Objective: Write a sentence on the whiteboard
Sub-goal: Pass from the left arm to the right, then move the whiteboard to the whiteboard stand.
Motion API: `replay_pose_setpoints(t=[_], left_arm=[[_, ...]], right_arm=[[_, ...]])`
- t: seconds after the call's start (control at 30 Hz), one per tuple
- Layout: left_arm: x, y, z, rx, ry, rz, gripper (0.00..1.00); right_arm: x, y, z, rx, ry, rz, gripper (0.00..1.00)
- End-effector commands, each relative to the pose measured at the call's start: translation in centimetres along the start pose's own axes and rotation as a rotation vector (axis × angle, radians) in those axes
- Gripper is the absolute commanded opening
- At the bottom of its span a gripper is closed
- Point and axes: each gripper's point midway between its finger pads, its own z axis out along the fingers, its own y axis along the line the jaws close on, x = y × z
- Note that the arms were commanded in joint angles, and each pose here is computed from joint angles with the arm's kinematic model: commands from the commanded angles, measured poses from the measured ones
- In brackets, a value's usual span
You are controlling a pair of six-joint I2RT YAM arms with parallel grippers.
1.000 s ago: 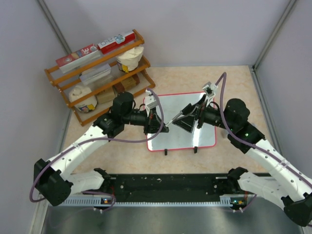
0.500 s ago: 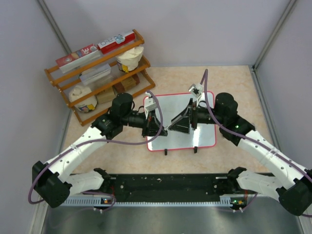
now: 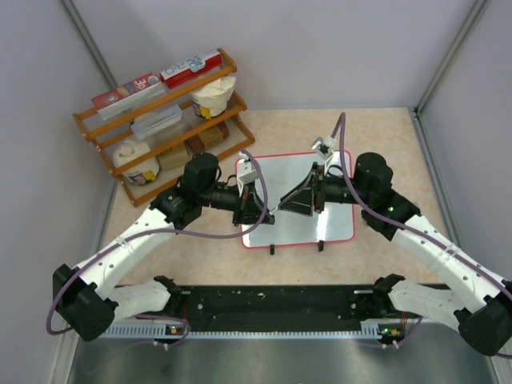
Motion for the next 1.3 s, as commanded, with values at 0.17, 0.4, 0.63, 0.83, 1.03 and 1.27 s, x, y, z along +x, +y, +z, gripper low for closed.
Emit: replay_pose_setpoints(t=[0.17,0.4,0.63,0.83,1.03,1.27], left_arm=[[0.0,-0.4,-0.2,0.004,-0.005,0.043,0.0],[-0.2,0.1,-0.3,-0.028,-0.009,0.051,0.0],[0.1,2.2,-1.1,-0.196,-0.026,0.02,0.41],[1.3,3.9,-3.0,-0.4,-0.111,-0.046,0.73],[5.1,5.9,-4.1,-0.559,-0.147,-0.239,0.86],[8.1,5.5,-2.4,-0.471,-0.136,-0.372,0.93]], right_arm=[[-1.8,1.8,-0.3,-0.028,-0.056,-0.06,0.21],[-1.1,1.3,-0.5,-0.006,-0.039,-0.052,0.0],[-1.0,-0.7,-1.6,0.145,-0.078,-0.051,0.0],[-0.2,-2.3,-4.0,0.297,-0.149,-0.051,0.0],[1.7,-3.6,-6.4,0.397,-0.191,-0.039,0.0],[3.2,-4.1,-9.3,0.484,-0.265,-0.019,0.0]])
